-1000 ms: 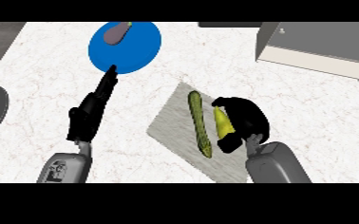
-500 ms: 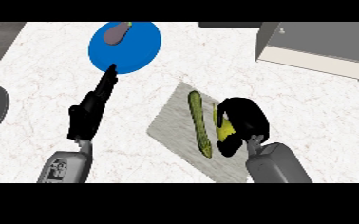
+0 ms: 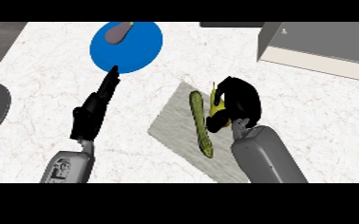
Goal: Pick the pear from the placemat and place it in the tiered shelf
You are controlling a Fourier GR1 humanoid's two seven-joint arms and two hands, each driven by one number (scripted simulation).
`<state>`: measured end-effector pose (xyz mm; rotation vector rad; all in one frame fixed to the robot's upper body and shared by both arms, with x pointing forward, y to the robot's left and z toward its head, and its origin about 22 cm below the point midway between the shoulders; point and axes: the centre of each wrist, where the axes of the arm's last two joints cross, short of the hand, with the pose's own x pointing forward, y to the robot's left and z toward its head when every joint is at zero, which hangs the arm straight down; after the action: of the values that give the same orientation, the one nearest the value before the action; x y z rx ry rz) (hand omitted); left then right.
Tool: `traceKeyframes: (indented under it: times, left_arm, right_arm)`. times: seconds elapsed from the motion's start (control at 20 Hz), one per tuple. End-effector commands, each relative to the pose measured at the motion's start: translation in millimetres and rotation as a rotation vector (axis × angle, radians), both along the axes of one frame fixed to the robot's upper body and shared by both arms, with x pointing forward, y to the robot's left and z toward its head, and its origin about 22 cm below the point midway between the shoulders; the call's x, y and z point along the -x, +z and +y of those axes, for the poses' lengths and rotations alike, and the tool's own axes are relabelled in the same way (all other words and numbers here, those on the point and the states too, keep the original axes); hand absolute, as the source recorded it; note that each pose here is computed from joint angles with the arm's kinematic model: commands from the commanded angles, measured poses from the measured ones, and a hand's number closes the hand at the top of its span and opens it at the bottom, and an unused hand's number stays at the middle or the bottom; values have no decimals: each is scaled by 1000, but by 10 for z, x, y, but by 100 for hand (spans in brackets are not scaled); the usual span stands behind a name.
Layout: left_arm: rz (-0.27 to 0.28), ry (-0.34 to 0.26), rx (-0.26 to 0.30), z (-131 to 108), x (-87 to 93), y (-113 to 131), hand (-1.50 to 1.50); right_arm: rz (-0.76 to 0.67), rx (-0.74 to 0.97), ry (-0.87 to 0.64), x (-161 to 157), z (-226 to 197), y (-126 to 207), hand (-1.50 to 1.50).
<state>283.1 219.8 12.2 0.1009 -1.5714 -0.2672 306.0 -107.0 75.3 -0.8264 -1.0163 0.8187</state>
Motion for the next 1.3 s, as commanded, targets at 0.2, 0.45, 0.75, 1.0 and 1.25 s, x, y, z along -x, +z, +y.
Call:
traceKeyframes:
  times: [0.2,0.45,0.75,1.0,1.25]
  left_arm:
    - [-15,8,7,-38,19,-92,0]
    - [15,17,0,51,-20,-13,0]
    - [5,10,-1,104,11,-12,0]
    - [-20,22,-2,-78,-5,124,0]
    - [2,10,-4,58,63,-110,0]
  right_arm:
    - [-322,-313,-117,131,201,488,150]
    - [-472,-309,-144,371,148,987,150]
    - [-585,-179,-284,356,55,1450,150]
    - [-696,-117,-352,367,-56,1697,150]
    - [-770,-51,-422,218,-209,2156,150]
